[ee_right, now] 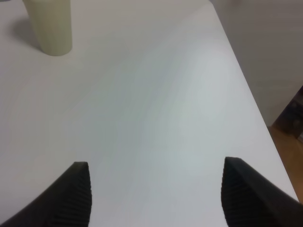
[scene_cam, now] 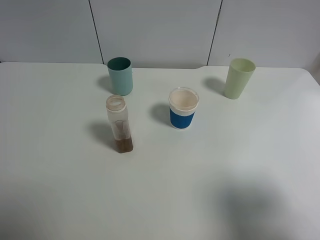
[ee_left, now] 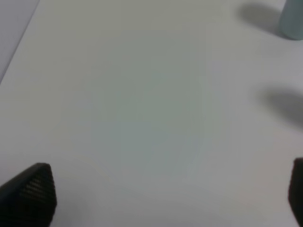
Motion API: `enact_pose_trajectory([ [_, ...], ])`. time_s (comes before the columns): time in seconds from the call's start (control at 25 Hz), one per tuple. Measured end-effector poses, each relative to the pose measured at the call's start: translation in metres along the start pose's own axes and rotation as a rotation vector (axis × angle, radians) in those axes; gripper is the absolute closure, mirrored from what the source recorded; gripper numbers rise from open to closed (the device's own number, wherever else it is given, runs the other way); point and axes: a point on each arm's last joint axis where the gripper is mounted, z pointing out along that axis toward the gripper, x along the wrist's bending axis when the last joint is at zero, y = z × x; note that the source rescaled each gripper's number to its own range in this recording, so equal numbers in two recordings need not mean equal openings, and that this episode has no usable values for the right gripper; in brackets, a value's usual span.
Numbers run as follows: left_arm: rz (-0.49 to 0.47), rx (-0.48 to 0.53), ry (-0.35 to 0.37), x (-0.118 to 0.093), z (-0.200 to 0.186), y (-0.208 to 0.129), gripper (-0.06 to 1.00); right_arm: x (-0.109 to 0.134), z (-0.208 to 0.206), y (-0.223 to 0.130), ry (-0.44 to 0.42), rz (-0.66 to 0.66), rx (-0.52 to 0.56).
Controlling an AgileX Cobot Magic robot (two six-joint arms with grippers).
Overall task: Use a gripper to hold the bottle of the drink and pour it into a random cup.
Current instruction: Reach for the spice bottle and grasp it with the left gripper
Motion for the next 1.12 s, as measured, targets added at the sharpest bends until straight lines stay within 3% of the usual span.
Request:
enact_pose_trajectory([
  [1.12, 0.0, 0.0, 0.0, 0.0, 0.0, 0.0, -0.06, 0.0, 0.0, 0.0, 0.0, 0.0, 0.0],
])
